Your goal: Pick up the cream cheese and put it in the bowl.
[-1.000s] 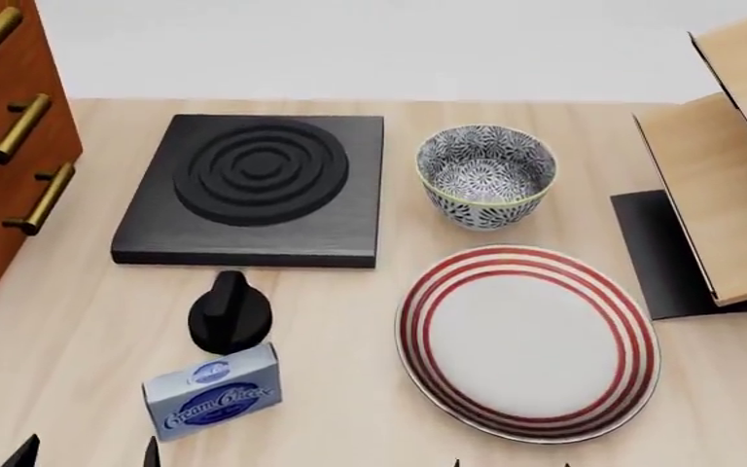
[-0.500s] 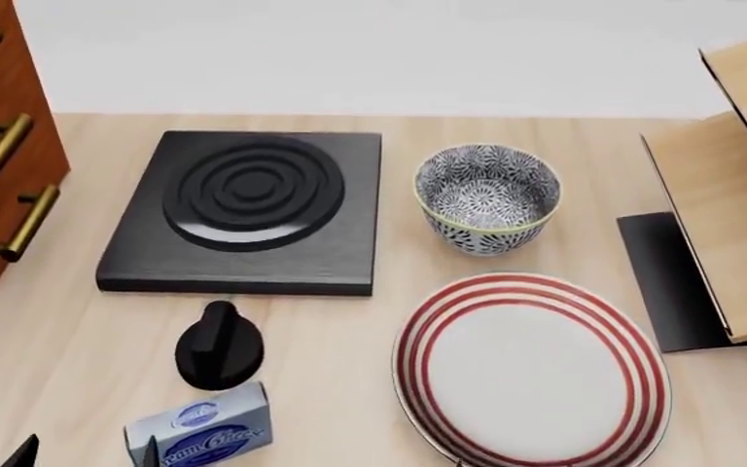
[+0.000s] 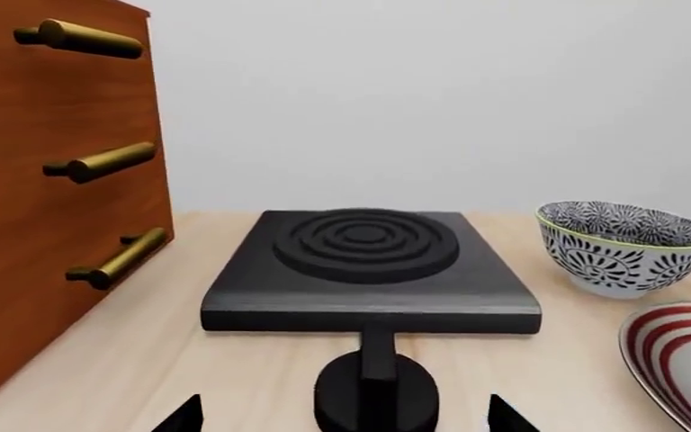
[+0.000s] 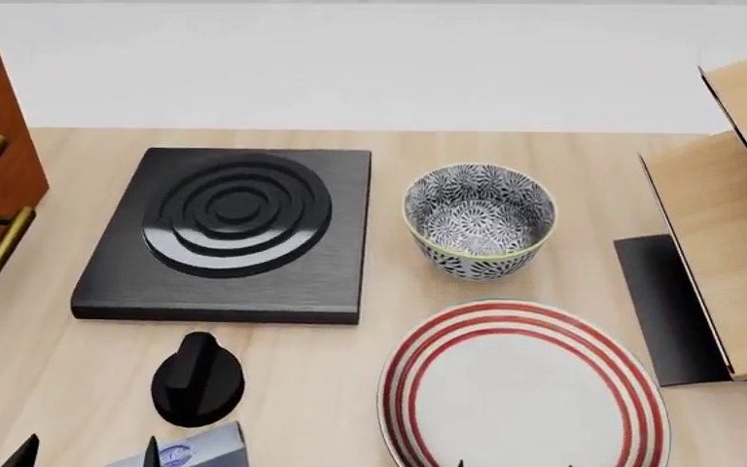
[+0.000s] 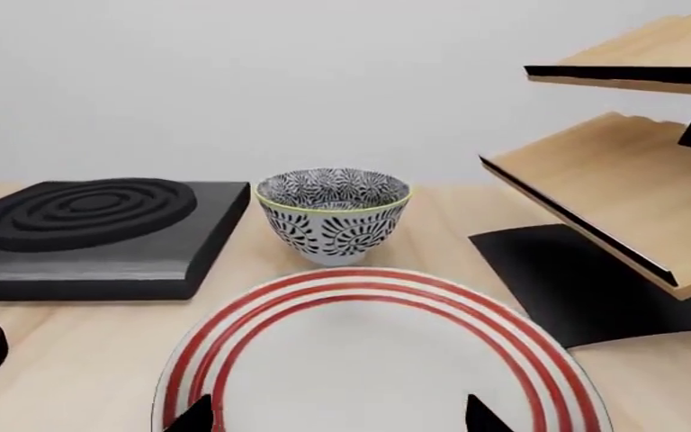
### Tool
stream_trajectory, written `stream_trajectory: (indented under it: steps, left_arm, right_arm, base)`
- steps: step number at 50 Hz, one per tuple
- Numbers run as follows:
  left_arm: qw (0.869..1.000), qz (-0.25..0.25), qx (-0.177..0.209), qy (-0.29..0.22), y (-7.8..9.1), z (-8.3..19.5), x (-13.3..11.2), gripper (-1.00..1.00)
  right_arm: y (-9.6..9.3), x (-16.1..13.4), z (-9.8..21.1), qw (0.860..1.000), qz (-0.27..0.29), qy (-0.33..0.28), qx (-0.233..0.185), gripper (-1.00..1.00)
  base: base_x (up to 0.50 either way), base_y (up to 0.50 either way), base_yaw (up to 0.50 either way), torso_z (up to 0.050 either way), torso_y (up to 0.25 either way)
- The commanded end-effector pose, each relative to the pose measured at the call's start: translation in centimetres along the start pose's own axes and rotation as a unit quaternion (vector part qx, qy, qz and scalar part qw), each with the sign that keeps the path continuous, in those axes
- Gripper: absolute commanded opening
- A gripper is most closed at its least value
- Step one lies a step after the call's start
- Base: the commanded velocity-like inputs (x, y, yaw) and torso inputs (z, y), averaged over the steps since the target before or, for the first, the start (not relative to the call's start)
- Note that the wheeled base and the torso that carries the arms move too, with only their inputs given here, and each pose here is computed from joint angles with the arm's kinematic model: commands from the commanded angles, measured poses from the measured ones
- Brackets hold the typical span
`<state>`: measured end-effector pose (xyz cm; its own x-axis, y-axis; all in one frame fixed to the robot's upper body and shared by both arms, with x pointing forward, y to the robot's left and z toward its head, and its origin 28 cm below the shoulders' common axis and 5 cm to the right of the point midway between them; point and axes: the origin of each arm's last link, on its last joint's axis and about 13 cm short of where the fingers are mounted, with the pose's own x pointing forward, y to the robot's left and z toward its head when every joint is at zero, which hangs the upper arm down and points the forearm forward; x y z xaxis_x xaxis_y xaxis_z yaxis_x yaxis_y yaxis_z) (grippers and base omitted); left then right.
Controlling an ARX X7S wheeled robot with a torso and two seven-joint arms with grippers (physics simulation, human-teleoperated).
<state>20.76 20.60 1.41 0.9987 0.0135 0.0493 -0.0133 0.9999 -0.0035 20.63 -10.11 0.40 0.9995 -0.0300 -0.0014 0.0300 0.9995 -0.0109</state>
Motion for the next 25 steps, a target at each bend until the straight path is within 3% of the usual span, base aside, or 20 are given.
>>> stream_trajectory:
  steps: [1, 25]
  left_arm:
    - [1.0, 0.0, 0.001, 0.0, 0.0, 0.01, 0.0, 1.0]
    - [1.0, 0.001, -0.001, -0.001, -0.01, 0.0, -0.03, 1.0]
  right_arm:
    - [-0.04, -0.02, 0.05, 1.0, 0.0, 0.0, 0.0, 1.0]
    - [-0.08, 0.03, -0.09, 1.0, 0.0, 0.0, 0.0, 1.0]
  base:
    - [0.13, -0.04, 0.0, 0.0, 0.0]
    - [0.14, -0.04, 0.0, 0.0, 0.0]
